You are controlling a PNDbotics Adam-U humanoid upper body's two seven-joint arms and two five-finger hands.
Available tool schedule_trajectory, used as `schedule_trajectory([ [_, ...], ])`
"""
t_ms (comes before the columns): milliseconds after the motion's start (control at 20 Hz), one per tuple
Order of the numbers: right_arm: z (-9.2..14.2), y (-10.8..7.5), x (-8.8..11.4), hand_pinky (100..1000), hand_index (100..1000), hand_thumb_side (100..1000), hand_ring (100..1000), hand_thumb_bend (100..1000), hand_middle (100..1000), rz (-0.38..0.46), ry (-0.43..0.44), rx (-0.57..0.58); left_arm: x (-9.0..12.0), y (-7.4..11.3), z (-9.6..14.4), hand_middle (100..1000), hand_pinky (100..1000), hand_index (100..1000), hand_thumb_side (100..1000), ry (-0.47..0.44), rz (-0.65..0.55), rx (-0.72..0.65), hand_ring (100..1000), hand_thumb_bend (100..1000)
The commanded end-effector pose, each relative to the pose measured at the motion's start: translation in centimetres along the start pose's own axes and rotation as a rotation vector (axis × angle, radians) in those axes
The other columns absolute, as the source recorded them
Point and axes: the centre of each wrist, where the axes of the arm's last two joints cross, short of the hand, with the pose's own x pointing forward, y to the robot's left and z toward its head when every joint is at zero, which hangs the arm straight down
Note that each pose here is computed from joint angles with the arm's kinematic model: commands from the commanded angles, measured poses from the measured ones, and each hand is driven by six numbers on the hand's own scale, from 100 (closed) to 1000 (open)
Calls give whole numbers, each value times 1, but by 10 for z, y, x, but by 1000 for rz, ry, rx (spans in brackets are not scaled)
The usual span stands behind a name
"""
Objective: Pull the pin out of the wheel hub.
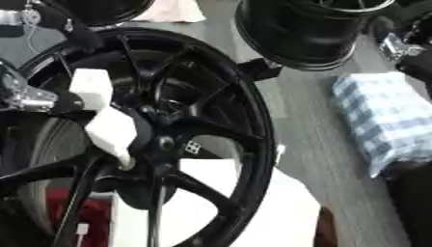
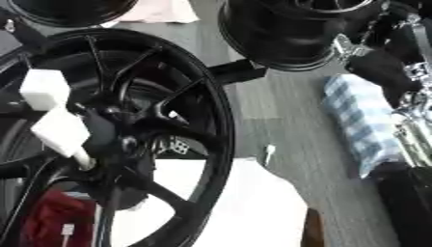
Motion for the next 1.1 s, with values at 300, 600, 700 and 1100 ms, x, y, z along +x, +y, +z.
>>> schedule_trajectory([
  [300,-4,0,10,619,536,100,574,336,443,-8,-27,6,-2,4,2,822,988,935,606,58,-34,23,891,467],
  [600,-4,0,10,618,535,100,574,327,443,-13,-26,4,-9,0,-2,821,985,934,615,80,-22,6,889,455],
  [700,-4,0,10,618,535,100,574,325,443,-15,-26,3,-12,-2,-3,820,983,932,616,90,-21,5,889,449],
  [1100,-4,1,10,617,534,100,574,322,443,-20,-26,-5,-19,-4,-5,804,969,919,615,114,-12,-5,879,423],
])
